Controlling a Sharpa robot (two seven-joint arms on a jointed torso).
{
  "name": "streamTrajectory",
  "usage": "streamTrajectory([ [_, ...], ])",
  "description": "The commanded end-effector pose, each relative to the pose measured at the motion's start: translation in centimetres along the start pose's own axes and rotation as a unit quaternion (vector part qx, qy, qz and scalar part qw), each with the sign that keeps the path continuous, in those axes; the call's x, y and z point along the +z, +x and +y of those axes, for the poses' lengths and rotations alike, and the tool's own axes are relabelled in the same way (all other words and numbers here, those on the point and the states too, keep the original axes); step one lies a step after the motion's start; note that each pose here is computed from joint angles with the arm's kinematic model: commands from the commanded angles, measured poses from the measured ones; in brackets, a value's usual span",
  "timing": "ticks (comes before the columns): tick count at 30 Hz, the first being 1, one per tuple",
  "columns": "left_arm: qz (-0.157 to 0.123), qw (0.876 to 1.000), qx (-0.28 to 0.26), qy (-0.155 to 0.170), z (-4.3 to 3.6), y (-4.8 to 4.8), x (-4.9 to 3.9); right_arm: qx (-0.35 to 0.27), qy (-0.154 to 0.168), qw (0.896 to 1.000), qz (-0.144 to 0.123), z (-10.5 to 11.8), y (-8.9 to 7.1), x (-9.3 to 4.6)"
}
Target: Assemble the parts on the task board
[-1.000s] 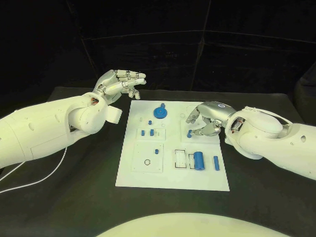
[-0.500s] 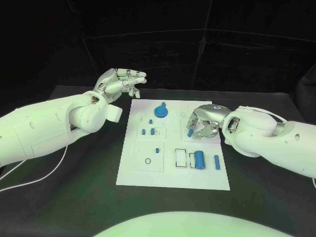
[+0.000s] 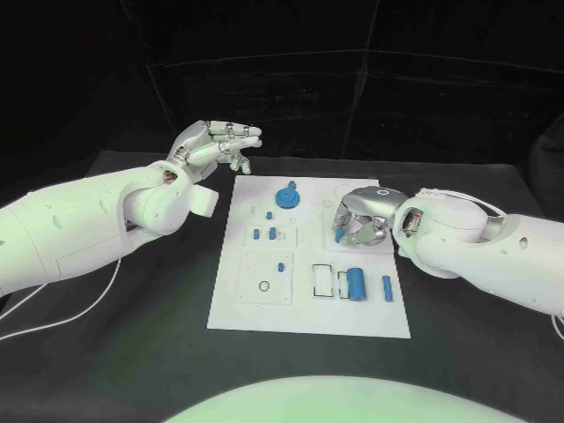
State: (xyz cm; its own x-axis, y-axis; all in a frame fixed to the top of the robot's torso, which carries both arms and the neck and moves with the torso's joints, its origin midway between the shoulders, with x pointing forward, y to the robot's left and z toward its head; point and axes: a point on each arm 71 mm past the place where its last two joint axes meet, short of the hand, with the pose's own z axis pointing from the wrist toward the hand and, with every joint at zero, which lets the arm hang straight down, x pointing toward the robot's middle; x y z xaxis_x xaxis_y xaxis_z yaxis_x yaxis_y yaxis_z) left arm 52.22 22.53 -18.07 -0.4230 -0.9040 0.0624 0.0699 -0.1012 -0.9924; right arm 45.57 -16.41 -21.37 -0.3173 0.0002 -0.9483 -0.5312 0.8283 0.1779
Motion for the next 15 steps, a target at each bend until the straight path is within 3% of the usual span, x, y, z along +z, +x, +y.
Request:
streamTrajectory([
  [1, 0.004, 1.0, -0.004, 0.003, -0.13, 0.06, 0.03, -0.006, -0.005, 1.0, -0.001, 0.09, -0.08, 0.03],
  [15, 0.003, 1.0, -0.004, 0.001, -0.1, -0.03, 0.01, 0.002, -0.002, 1.0, -0.017, -0.07, -0.29, 0.02],
])
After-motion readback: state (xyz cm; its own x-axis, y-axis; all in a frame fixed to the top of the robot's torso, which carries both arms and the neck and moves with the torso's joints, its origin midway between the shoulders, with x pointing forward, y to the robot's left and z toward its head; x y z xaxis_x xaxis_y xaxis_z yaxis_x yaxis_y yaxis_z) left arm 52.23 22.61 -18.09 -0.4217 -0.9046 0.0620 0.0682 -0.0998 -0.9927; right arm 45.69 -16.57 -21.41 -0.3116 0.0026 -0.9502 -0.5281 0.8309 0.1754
